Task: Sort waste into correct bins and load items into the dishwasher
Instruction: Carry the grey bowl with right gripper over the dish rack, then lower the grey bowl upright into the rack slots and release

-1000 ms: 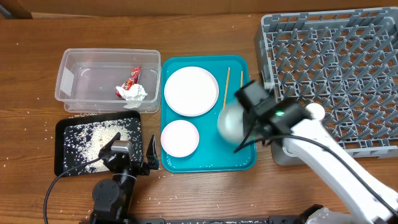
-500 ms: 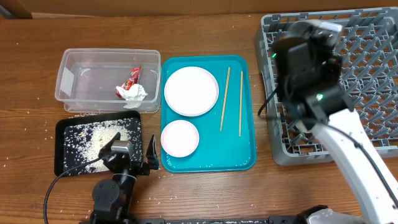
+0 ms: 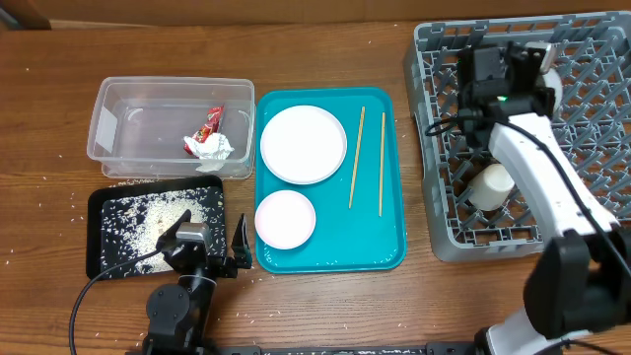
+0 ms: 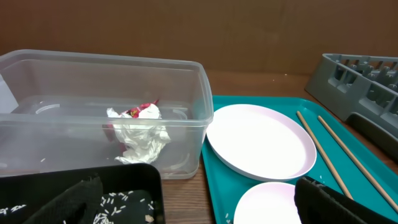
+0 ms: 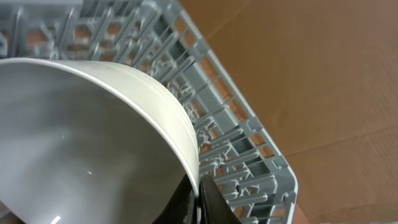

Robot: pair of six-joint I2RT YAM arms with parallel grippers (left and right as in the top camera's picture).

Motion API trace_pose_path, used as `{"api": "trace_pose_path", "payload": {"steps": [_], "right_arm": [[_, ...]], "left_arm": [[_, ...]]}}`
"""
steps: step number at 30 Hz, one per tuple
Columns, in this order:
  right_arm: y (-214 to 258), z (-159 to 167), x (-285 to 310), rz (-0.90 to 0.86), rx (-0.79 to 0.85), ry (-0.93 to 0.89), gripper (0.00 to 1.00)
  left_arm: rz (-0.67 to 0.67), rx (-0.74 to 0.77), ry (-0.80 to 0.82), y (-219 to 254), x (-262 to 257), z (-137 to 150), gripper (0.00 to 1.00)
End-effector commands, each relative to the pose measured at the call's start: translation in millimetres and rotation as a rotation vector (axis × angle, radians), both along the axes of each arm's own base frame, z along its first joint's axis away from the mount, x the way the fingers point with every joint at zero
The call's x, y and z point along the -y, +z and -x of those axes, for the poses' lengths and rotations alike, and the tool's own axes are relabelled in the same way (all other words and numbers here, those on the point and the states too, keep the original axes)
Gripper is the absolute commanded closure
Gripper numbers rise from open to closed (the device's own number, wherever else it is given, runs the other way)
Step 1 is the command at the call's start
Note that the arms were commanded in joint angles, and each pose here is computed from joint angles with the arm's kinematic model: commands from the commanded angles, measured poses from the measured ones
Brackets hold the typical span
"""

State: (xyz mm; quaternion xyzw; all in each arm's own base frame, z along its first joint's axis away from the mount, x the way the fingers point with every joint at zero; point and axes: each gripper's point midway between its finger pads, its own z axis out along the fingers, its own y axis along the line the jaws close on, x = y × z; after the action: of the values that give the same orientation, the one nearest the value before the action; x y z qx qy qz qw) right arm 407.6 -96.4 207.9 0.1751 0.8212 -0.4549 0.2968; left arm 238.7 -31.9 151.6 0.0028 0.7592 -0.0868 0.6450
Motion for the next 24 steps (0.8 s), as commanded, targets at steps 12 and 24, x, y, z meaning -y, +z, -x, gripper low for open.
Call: {"api": "trace_pose_path", "payload": {"steps": [12, 24], "right_arm": [[-40.6, 10.4, -37.3, -0.078, -0.166, 0.076, 0.96], [3.2, -1.6, -21.1, 0.074, -0.019, 0.006, 0.96]], "left_arm": [[0.002, 0.007, 0.003, 0.4, -1.2, 0.1, 0.0], [0.001, 0.007, 0.003, 0.4, -1.2, 0.1, 0.0]]}}
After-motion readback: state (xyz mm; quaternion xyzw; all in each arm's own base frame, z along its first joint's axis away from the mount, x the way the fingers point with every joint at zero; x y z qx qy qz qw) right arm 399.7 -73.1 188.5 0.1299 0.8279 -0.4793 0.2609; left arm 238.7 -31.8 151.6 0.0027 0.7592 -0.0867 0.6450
